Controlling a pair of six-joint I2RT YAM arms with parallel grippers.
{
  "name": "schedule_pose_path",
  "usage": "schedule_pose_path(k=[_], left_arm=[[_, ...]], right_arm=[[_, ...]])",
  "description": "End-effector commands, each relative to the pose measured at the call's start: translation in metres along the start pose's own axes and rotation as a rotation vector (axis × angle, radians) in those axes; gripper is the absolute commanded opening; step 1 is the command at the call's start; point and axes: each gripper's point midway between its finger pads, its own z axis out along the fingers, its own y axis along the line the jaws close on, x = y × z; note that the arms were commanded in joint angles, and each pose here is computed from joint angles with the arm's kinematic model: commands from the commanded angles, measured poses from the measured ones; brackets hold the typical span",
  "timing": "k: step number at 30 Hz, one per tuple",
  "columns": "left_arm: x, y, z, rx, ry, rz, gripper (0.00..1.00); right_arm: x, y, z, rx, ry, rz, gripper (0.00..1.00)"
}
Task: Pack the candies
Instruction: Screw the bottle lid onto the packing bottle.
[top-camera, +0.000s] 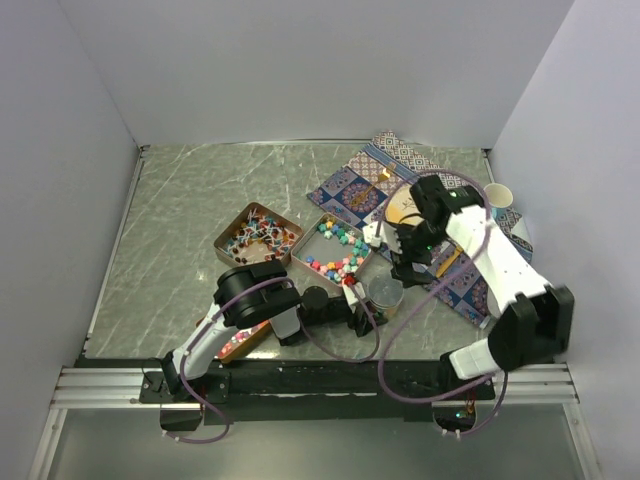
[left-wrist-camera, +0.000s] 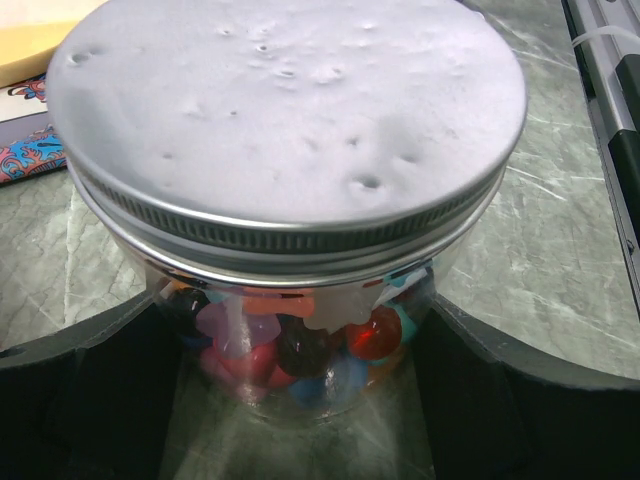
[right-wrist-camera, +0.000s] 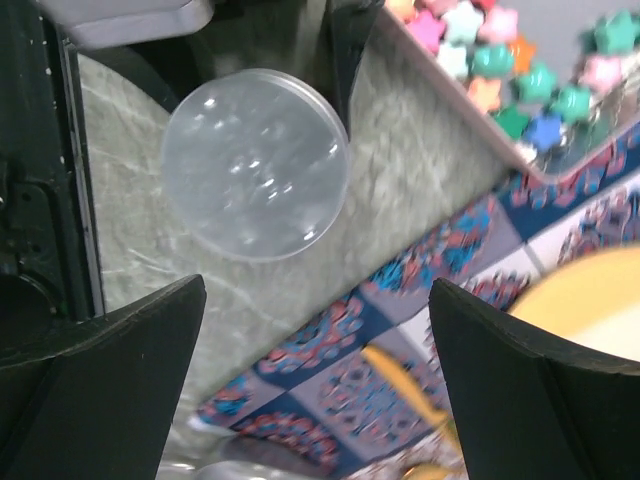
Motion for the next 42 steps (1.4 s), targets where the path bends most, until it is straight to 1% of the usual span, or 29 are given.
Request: schedule_pose_path(k=[1,4,9,14,17,21,26,30,32,35,42], left_arm=[[0.006,0.008,-0.017,-0.038,-0.042,-0.054,0.52],[0.007,0.008,-0.017,-0.038,-0.040,-0.054,0.52],[0.008,0.007,-0.017,-0.038,-0.037,-0.055,0.53],[0.009,0.012,-0.018,-0.057,-0.032,-0.074,0.53],[0.010,0.011,-0.018,-0.054,-0.031,-0.073,0.53],[0.011,0.013,-0.018,-0.057,-0.027,-0.074,0.53],[0.013,0.014,-0.018,-0.068,-0.022,-0.078,0.53],[0.014,0.013,-0.017,-0.059,-0.020,-0.076,0.54],[0.016,0.011,-0.018,-0.054,-0.015,-0.080,0.53],[0.017,0.008,-0.017,-0.046,-0.010,-0.078,0.53],[0.018,0.007,-0.017,-0.043,-0.010,-0.077,0.54]], right_arm=[[-0.018,0.004,0.004,-0.157,-0.047,-0.034,1.00],[-0.024,0.002,0.010,-0.182,-0.053,-0.044,1.00],[-0.035,0.034,0.028,-0.281,-0.067,-0.073,1.00],[-0.037,0.057,0.034,-0.328,-0.072,-0.074,1.00],[-0.029,0.069,0.040,-0.364,-0.049,-0.074,1.00],[-0.019,0.069,0.046,-0.393,-0.002,-0.044,1.00],[-0.001,0.076,0.048,-0.387,0.045,-0.036,1.00],[-0.014,0.056,0.045,-0.279,-0.008,-0.037,1.00],[-0.024,0.036,0.041,-0.222,-0.028,-0.040,1.00],[-0.032,0.018,0.036,-0.182,-0.049,-0.044,1.00],[-0.031,0.019,0.041,-0.210,-0.051,-0.061,1.00]])
